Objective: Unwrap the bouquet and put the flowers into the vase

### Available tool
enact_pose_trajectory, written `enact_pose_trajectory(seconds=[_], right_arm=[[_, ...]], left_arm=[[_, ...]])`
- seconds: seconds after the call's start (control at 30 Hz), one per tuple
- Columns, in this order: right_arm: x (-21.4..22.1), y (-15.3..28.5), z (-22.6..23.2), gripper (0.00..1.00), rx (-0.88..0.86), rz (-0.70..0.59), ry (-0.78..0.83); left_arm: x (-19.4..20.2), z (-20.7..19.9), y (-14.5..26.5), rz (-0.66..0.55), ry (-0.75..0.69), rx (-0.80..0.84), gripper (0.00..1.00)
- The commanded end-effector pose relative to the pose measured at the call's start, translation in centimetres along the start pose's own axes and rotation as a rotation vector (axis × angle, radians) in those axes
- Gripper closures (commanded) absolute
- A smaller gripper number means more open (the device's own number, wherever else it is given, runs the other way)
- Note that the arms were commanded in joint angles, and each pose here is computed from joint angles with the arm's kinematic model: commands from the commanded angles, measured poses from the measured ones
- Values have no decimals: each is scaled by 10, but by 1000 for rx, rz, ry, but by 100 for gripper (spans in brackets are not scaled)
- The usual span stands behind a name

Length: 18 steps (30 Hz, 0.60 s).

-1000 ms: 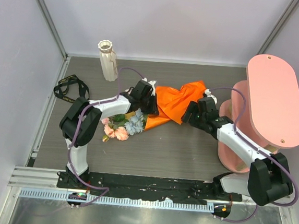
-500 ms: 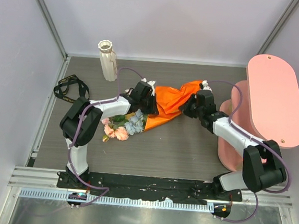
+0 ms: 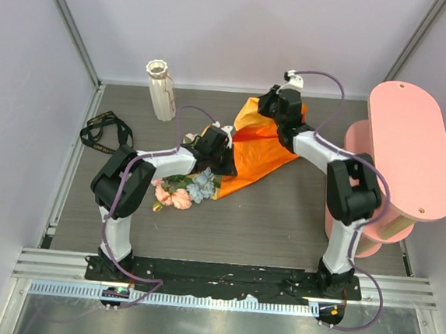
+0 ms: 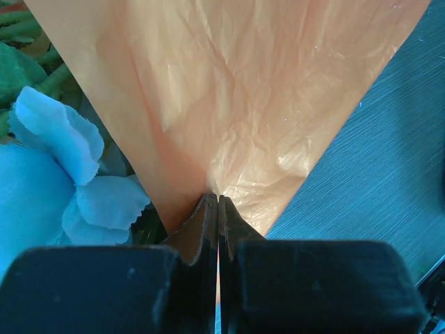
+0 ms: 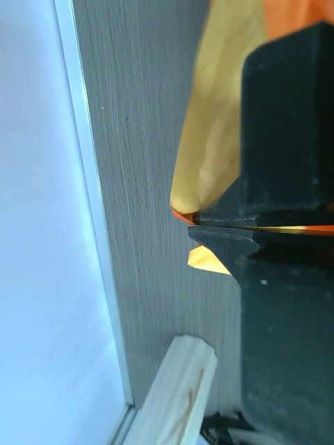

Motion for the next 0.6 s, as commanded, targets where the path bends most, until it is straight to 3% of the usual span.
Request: enact_pose_trajectory(seconds=[0.0, 0.07, 0.1, 0.33, 0.37, 0.4, 0.47, 0.5, 0.53, 0.57], right_arm=[[-2, -59, -10, 99, -53, -79, 76], [-11, -80, -2, 99, -66, -99, 70], [11, -95, -21, 99, -3, -43, 74], [32, -143, -39, 96, 64, 56, 73], [34, -147, -41, 91, 65, 67, 70], [15, -151, -28, 71, 61, 63, 62], [32, -156, -47, 52, 174, 191, 67], [7, -156, -26, 44, 136, 147, 58], [3, -154, -24, 40, 126, 171, 49], [-7, -145, -17, 36, 132, 188, 48]], left_arm=[[-20, -14, 7, -66, -25, 49, 98], [-21, -16, 10, -66, -27, 53, 97], [-21, -16, 11, -65, -29, 51, 97], [-37, -27, 29, -110, -24, 91, 89], [-40, -29, 32, -114, -21, 97, 86], [-46, -32, 39, -134, -21, 112, 83], [-49, -35, 47, -145, -8, 135, 71], [-52, -31, 52, -158, 16, 139, 62], [-60, -34, 61, -192, 52, 190, 45], [-58, -30, 65, -194, 82, 208, 40]])
Point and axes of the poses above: each gripper's point midway between its finger pads, its own y axis back along the fingers, its own z axis along the line the jaws close on, x = y × z, the point moved 9 cm from there along y, back along the fingers, and after that the axes turned 14 degrees about -y, right-handed, at the moved point
